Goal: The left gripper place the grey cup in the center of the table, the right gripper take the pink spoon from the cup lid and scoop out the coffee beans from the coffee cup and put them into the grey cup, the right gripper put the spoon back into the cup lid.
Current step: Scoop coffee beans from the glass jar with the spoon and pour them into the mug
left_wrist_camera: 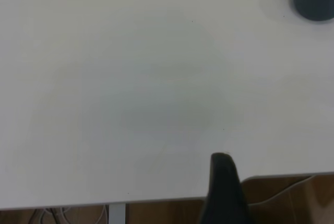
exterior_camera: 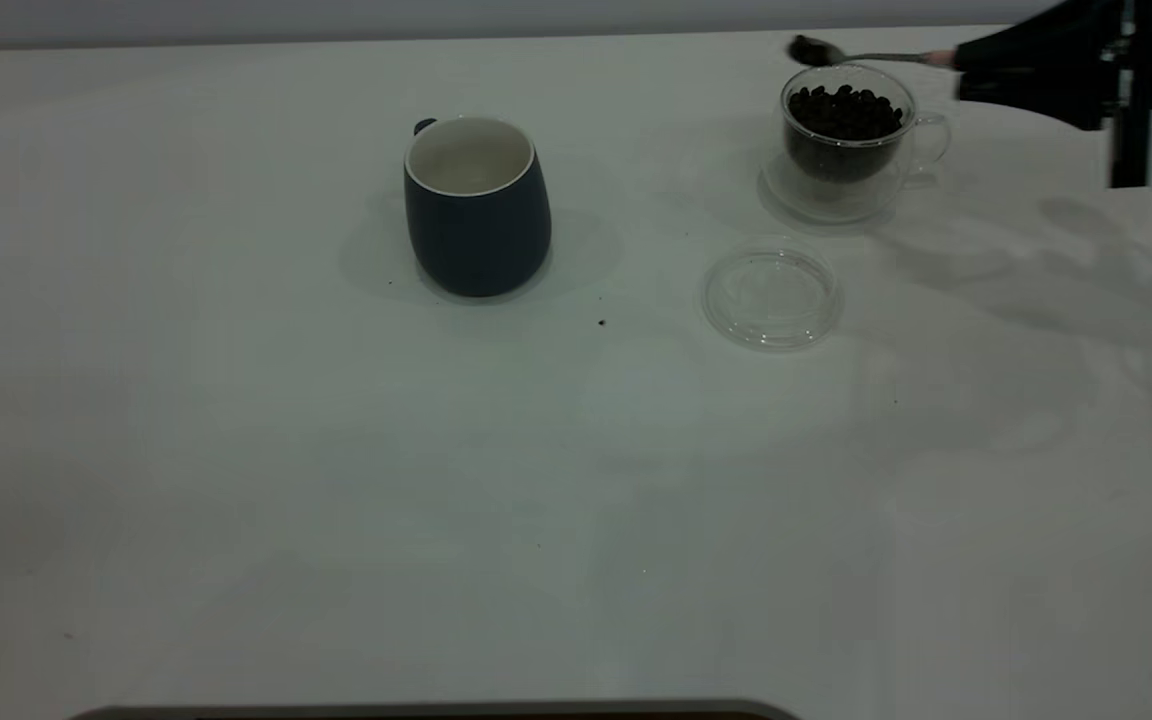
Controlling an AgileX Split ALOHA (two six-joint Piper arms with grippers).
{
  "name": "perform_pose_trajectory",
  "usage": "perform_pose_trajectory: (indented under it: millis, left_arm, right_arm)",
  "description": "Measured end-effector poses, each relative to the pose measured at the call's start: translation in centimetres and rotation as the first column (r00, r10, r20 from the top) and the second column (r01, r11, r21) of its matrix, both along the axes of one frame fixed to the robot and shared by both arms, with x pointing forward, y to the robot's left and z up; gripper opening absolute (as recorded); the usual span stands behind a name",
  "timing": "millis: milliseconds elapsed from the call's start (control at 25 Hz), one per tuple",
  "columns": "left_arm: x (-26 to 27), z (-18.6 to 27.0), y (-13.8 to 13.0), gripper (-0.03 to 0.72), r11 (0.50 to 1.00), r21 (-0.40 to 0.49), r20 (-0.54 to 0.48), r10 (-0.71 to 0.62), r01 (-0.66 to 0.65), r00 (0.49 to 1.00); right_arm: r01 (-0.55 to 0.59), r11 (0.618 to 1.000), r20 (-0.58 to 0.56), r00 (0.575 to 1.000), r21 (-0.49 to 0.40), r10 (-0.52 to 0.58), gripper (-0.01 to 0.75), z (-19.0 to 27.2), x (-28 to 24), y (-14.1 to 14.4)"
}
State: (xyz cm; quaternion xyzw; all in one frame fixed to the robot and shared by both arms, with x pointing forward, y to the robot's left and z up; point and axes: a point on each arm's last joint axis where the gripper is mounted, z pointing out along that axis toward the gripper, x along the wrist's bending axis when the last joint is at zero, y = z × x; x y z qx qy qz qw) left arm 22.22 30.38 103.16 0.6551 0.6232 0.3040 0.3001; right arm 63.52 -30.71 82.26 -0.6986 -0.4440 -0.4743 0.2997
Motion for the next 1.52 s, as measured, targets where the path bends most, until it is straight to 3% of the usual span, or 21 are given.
perform_pose_trajectory:
  millis: [440,720,1160,1320,1520]
  left_arm:
    - [0.0,0.0,0.0,0.586,1.0,0.0,0.0,0.0,0.0,1.0]
    - [0.0,0.0,0.0,0.586,1.0,0.0,0.0,0.0,0.0,1.0]
    - [0.0,0.0,0.0,0.586,1.0,-0.002,0.0,0.001,-0.001,1.0]
    - [0.0,0.0,0.0,0.586,1.0,-0.002,0.0,0.001,-0.001,1.0]
    - [0.0,0.0,0.0,0.586,1.0,-0.002,0.0,0.001,-0.001,1.0]
  right_arm:
    - [-0.132,0.989,0.004,0.991,0.062,0.132,0.101,0.5,-0.1,10.0]
    - [-0.168,0.985,-0.007,0.986,-0.044,0.167,0.101,-0.4,-1.0,15.1]
    - [-0.191,0.957,0.091,0.972,-0.219,0.215,0.101,-1.0,-0.8,17.4]
    - [-0.231,0.926,0.18,0.939,-0.299,0.293,0.101,-1.2,-0.9,18.0]
    - [-0.267,0.866,0.293,0.864,-0.423,0.409,0.101,-1.4,-1.1,18.4]
